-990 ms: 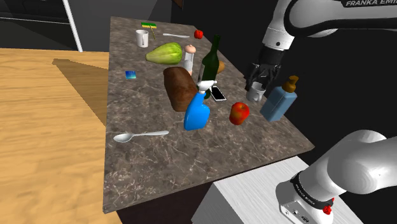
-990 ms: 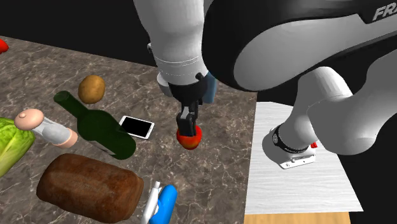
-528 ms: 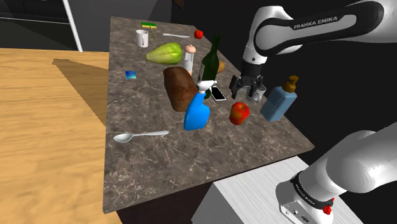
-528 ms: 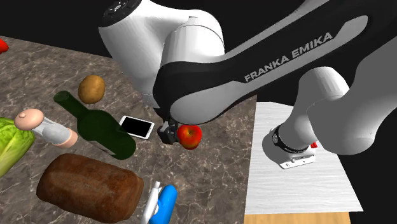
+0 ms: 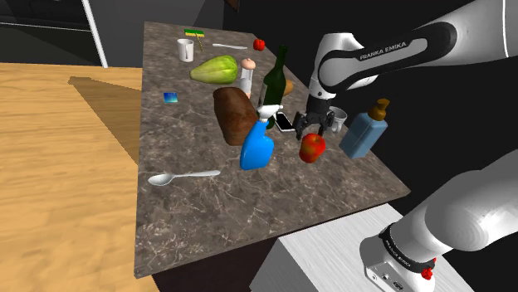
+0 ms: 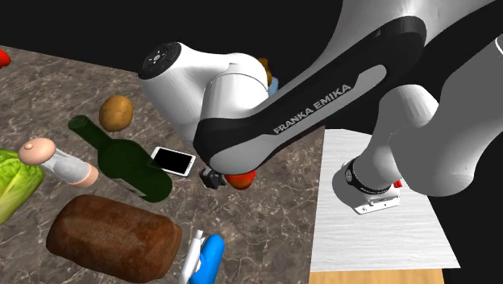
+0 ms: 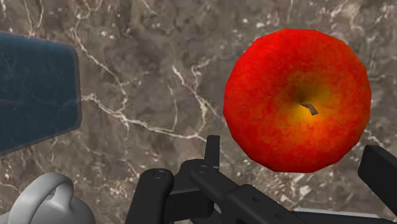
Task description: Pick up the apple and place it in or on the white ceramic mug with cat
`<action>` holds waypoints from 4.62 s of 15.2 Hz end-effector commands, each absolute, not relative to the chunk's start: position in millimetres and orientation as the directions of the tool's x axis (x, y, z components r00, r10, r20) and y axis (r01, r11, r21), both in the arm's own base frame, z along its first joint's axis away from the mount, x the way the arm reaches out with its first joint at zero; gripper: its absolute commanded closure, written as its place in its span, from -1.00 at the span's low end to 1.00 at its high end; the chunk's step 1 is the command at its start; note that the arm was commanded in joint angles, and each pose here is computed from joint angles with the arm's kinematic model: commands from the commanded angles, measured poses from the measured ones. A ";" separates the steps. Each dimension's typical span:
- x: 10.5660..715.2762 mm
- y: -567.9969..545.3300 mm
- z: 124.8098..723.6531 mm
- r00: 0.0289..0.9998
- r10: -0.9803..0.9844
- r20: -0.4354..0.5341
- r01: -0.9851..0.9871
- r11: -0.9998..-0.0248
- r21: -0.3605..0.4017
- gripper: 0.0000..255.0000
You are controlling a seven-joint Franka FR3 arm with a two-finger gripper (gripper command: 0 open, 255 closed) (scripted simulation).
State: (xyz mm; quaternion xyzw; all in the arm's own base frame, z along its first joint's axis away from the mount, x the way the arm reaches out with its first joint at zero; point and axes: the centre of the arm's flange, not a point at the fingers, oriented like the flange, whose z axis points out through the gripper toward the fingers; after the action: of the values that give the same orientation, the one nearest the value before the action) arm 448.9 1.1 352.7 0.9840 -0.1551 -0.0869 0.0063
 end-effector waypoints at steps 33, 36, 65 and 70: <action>446.8 1.5 412.8 0.937 -0.306 -0.168 -0.304 -0.952 0.039 1.00; 446.8 1.5 428.7 0.937 -0.306 -0.168 -0.304 -0.952 0.039 1.00; 495.4 -162.7 521.9 0.937 -0.306 -0.168 -0.304 -0.952 0.039 1.00; 515.6 -230.7 526.7 0.937 -0.306 -0.168 -0.304 -0.952 0.039 1.00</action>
State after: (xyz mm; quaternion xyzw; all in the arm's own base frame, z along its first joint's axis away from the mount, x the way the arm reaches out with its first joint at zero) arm 509.1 -213.6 525.5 0.9839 -0.1563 -0.0862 0.0061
